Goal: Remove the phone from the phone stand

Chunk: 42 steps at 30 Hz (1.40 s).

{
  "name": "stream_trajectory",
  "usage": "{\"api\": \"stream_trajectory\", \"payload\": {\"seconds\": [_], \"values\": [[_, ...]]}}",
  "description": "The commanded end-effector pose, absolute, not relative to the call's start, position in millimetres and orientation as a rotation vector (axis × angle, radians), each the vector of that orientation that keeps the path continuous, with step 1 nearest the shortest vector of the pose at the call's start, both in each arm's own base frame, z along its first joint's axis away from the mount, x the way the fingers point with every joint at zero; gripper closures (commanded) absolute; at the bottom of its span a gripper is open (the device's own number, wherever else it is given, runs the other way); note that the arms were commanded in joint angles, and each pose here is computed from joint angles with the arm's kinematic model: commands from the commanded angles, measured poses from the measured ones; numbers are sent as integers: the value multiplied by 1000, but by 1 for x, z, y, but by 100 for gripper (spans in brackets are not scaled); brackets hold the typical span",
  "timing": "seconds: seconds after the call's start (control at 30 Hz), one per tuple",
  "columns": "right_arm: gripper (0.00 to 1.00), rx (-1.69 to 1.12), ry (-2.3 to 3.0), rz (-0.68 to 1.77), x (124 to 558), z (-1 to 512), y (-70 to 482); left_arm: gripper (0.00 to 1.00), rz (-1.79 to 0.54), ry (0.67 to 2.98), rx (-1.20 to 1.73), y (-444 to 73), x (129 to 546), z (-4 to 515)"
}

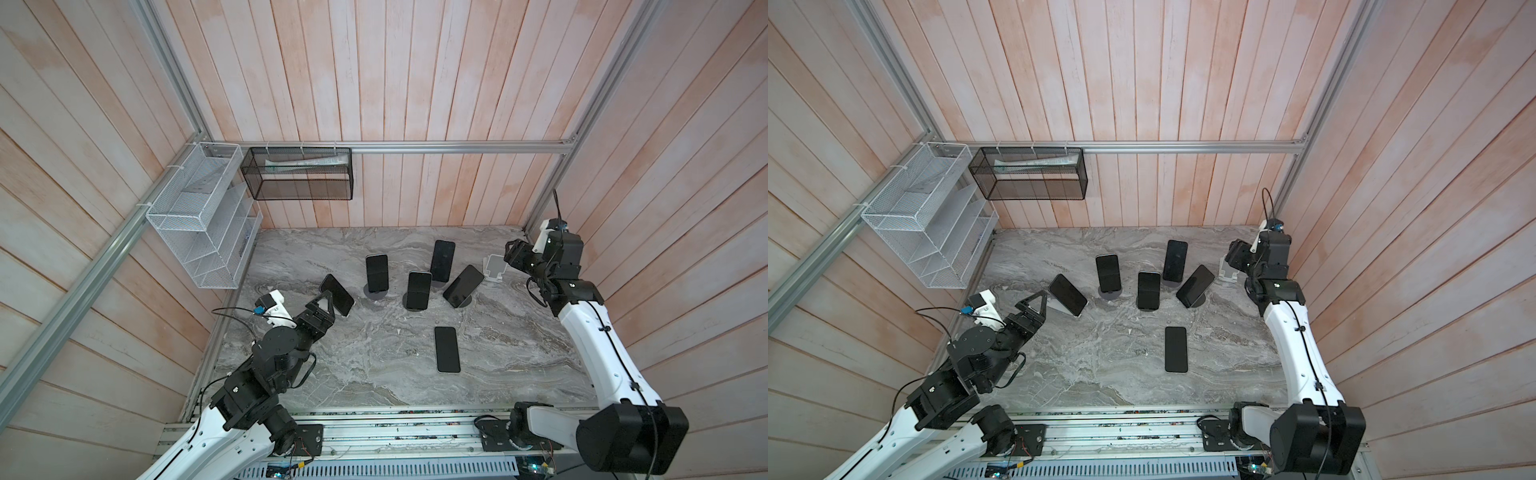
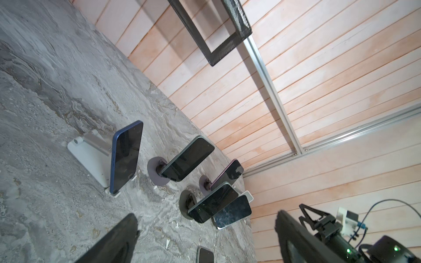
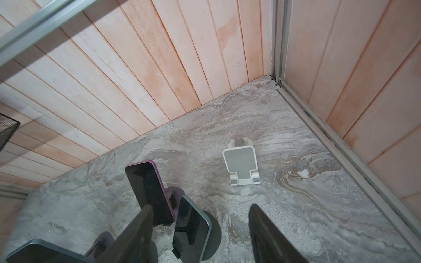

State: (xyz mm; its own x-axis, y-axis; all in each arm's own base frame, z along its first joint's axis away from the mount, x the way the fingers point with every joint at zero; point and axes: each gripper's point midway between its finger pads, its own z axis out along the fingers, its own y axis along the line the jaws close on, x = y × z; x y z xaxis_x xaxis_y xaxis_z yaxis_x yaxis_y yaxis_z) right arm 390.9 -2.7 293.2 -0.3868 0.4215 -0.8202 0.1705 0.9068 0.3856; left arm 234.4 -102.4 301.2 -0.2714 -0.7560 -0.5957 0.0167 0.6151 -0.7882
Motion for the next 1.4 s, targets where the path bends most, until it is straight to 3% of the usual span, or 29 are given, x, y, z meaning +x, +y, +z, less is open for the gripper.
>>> {"api": "stream_trajectory", "payload": {"seconds": [0.0, 0.23, 0.6, 0.87, 1.07, 1.37], "values": [[34, 447, 1865, 334, 388, 324, -1, 4, -777, 1597, -617, -85, 234, 312], [31, 293, 1948, 243, 373, 329, 43, 5, -765, 1521, -566, -78, 230, 319], [20, 94, 2045, 248, 353, 325, 137, 4, -795, 1629, -527, -104, 240, 294], [13, 0, 2182, 355, 358, 280, 203, 4, -1057, 1743, -548, -154, 246, 259], [13, 58, 2268, 336, 369, 252, 217, 3, -1237, 1885, -620, -187, 244, 220], [8, 52, 2311, 359, 376, 233, 237, 0, -1325, 1984, -624, -209, 240, 204]]}}
